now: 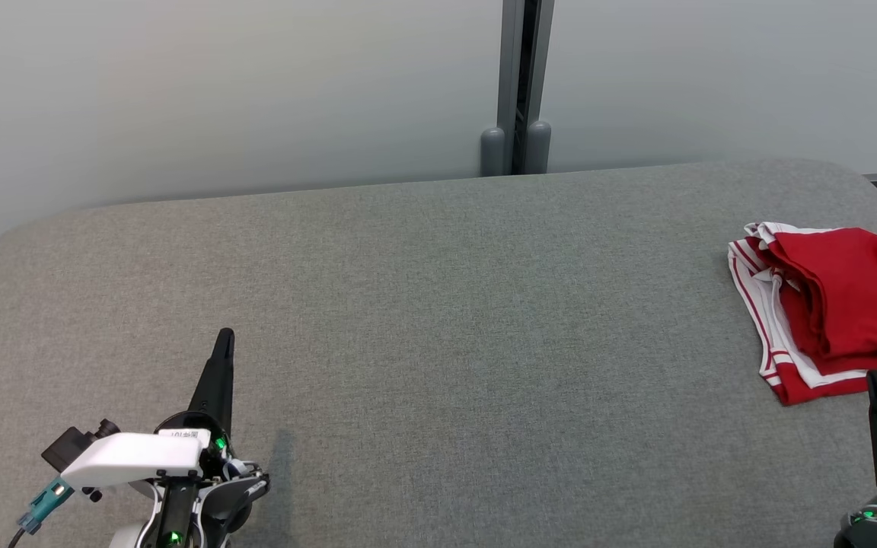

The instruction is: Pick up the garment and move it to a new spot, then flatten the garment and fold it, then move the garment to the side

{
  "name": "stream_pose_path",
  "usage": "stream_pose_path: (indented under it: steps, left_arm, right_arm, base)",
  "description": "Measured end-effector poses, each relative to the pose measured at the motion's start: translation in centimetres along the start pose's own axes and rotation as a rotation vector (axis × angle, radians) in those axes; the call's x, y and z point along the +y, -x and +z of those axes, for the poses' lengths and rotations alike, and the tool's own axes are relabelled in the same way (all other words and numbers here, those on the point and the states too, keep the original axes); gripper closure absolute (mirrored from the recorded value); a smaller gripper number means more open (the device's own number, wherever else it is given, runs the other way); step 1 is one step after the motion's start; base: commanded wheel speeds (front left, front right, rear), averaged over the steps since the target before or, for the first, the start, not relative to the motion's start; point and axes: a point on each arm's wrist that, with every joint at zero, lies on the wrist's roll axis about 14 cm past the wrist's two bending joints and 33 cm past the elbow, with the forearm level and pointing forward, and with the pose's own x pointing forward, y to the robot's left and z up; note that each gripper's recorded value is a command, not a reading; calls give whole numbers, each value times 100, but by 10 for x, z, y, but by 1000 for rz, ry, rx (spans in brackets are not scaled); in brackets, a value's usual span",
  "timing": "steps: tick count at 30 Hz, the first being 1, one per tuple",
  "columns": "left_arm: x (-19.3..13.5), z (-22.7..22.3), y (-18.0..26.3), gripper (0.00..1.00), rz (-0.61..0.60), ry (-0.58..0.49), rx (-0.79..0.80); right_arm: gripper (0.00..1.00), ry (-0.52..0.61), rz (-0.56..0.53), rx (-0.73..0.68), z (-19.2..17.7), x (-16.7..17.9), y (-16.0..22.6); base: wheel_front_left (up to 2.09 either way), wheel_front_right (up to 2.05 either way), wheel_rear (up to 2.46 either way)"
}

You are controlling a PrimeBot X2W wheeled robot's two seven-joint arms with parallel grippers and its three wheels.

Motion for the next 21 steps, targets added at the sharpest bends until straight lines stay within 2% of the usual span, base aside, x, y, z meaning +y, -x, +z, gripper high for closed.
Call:
stream_pose_path:
  steps: [21]
  left_arm:
    - [0,0,0,100,0,0,0]
  right_arm:
    - [100,0,0,0,0,0,0]
  base:
    - [0,0,0]
